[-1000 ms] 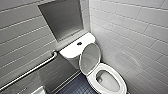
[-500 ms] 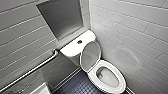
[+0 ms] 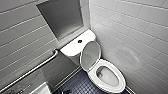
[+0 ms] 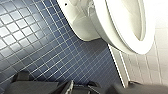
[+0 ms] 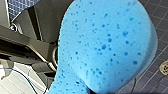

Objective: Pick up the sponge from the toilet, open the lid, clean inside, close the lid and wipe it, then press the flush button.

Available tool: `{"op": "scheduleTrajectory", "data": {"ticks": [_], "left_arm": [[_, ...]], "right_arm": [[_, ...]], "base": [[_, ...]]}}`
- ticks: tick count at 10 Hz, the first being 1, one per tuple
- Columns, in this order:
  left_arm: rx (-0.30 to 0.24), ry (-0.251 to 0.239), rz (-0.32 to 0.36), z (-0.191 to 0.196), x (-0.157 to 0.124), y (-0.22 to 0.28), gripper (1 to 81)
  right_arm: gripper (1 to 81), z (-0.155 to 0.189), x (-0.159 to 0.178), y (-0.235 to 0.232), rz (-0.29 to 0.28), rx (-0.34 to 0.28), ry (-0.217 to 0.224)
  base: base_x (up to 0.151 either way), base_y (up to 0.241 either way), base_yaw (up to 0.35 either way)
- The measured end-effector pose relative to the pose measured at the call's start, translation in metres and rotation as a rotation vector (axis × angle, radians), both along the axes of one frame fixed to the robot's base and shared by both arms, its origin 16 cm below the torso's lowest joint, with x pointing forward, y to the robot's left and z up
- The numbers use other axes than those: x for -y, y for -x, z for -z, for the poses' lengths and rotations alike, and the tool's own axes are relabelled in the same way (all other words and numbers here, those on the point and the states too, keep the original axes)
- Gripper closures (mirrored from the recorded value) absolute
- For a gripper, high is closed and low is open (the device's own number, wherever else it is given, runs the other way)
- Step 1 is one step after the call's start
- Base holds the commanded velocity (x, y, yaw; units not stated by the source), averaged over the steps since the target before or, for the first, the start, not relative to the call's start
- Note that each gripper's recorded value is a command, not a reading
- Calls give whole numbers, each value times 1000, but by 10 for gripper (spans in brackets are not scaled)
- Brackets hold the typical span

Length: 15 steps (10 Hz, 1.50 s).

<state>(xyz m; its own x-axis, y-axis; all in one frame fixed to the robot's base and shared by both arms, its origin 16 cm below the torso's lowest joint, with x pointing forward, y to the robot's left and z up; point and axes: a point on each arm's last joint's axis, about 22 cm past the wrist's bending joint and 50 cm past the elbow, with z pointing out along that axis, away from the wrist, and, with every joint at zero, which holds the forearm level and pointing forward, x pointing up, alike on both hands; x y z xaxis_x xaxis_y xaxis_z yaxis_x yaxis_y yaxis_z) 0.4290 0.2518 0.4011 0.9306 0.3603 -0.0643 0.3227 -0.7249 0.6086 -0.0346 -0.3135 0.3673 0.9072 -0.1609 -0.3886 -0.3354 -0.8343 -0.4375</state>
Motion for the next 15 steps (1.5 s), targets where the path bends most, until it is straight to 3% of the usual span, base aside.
{"op": "scheduleTrajectory", "data": {"ticks": [2, 4, 7, 11, 15], "left_arm": [[8, -23, -36, 8, -5, -34, 10], [65, -45, -64, -1, -16, -90, 10], [76, -73, -106, -3, -34, -124, 10], [151, -67, -147, -38, -40, -214, 10], [171, -82, -312, -66, -85, -279, 10]], "right_arm": [[811, -4, -6, 10, 4, -11, -3], [811, -7, -15, 19, 6, -22, -6], [811, -5, -13, 17, 3, -17, -2], [811, -6, -17, 18, 4, -18, -7], [811, -9, -26, 15, 28, 0, -33]], "base": [[0, 0, 0], [0, 0, 0], [0, 0, 0], [0, 0, 0], [0, 0, 0]]}}
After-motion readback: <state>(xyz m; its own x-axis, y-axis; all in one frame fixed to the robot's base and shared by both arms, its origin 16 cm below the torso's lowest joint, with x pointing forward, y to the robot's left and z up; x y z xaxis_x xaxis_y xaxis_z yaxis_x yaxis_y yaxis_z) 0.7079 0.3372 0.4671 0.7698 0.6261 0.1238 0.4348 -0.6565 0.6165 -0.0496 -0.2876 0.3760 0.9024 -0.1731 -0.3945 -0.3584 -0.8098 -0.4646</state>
